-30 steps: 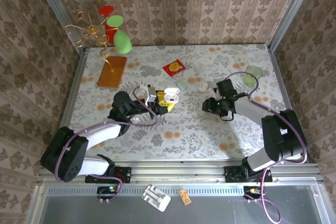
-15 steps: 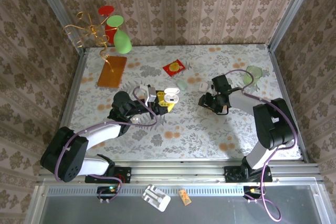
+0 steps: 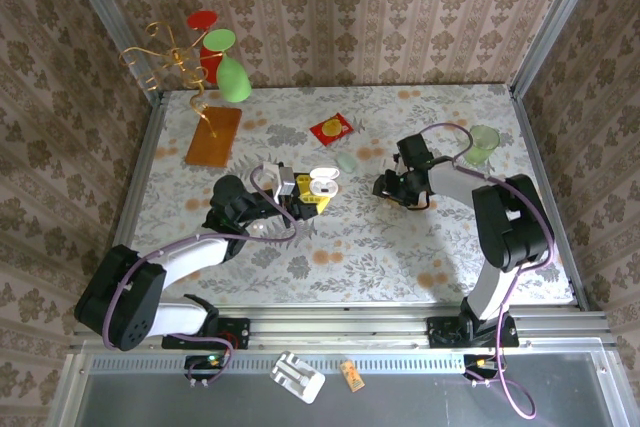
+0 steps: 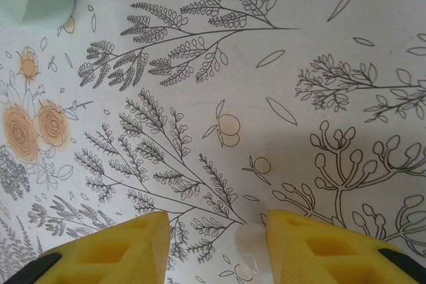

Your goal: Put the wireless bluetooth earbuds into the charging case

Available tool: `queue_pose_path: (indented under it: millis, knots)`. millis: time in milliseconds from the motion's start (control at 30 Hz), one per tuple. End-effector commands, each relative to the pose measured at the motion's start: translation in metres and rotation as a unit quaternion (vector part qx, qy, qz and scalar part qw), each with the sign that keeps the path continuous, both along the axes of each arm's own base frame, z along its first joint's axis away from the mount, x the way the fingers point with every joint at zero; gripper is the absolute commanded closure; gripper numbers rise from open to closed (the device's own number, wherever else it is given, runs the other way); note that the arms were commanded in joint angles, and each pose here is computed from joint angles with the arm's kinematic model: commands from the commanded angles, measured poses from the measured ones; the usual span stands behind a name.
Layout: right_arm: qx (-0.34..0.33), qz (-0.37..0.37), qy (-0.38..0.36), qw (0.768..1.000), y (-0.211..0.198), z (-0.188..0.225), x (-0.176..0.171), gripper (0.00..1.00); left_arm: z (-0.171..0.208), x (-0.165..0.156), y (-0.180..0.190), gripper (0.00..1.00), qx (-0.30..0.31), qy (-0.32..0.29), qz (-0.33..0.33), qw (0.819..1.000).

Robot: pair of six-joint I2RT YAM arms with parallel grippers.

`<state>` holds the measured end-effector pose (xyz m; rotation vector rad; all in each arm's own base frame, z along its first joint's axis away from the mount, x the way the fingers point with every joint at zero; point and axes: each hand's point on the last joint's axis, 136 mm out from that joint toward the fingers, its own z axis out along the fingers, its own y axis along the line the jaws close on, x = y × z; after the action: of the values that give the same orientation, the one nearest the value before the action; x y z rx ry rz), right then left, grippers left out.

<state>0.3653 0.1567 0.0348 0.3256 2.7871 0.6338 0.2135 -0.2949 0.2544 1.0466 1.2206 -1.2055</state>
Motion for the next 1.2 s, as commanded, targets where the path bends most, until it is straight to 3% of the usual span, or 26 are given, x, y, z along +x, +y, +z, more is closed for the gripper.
queue_pose_path:
  millis: [0,167,333,533,1167]
  knots:
    - [-0.025,0.032,-0.006,0.999,0.001,0.007,0.000,0.58,0.011,-0.003,0.003,0.74,-0.012,-0.029,-0.003,0.999]
    - [-0.101,0.040,-0.030,0.994,-0.014,0.017,-0.007,0.57,0.012,-0.005,0.004,0.75,-0.013,-0.032,-0.001,0.999]
    - [-0.224,0.065,-0.049,0.971,-0.032,0.021,-0.014,0.57,0.012,-0.007,0.009,0.75,-0.012,-0.036,0.008,0.999]
    - [-0.299,0.103,-0.046,0.948,-0.030,0.018,-0.022,0.60,0.013,-0.010,0.017,0.75,-0.006,-0.041,0.021,0.999]
    - [-0.375,0.182,-0.022,0.909,-0.006,0.000,-0.016,0.65,0.013,-0.019,0.029,0.74,0.012,-0.048,0.042,0.998]
